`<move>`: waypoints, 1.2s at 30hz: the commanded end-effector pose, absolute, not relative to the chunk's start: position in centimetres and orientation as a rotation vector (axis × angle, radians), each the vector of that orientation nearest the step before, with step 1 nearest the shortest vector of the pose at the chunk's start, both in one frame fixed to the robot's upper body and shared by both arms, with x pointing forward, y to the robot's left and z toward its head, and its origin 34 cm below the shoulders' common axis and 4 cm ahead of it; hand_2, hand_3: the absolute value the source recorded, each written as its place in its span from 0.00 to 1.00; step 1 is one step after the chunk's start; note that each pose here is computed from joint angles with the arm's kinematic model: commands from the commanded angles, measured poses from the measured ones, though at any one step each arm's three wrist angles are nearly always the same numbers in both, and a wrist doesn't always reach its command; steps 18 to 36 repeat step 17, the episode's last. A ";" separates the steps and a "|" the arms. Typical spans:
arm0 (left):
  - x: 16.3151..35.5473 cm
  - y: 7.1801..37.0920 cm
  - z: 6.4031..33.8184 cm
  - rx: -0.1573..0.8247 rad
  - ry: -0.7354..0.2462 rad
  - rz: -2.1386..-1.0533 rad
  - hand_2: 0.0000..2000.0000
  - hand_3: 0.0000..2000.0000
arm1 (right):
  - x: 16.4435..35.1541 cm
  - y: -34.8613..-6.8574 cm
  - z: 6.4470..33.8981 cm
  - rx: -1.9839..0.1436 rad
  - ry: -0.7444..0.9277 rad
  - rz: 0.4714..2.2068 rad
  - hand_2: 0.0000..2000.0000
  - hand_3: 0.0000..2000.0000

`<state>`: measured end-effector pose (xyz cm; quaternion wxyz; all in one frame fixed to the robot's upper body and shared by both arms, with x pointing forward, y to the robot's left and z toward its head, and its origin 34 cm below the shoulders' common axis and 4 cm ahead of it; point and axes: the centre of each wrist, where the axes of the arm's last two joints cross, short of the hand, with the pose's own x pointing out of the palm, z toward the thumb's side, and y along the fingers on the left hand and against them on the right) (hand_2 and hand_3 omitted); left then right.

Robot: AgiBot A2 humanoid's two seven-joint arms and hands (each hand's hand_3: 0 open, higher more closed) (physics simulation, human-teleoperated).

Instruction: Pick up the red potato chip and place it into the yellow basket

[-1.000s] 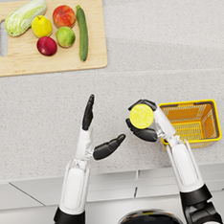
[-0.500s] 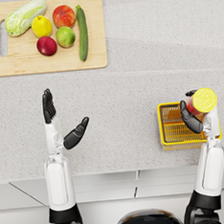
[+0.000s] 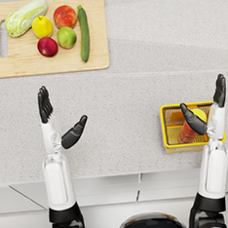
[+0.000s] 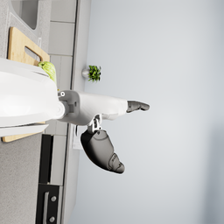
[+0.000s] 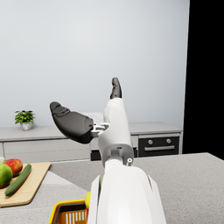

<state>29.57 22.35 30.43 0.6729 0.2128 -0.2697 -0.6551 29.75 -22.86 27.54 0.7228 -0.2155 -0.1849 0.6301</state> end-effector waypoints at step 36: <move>30.3 25.9 30.7 0.442 -0.618 -1.349 0.00 0.00 | 30.4 -24.1 28.8 -0.511 -0.446 1.335 0.00 0.00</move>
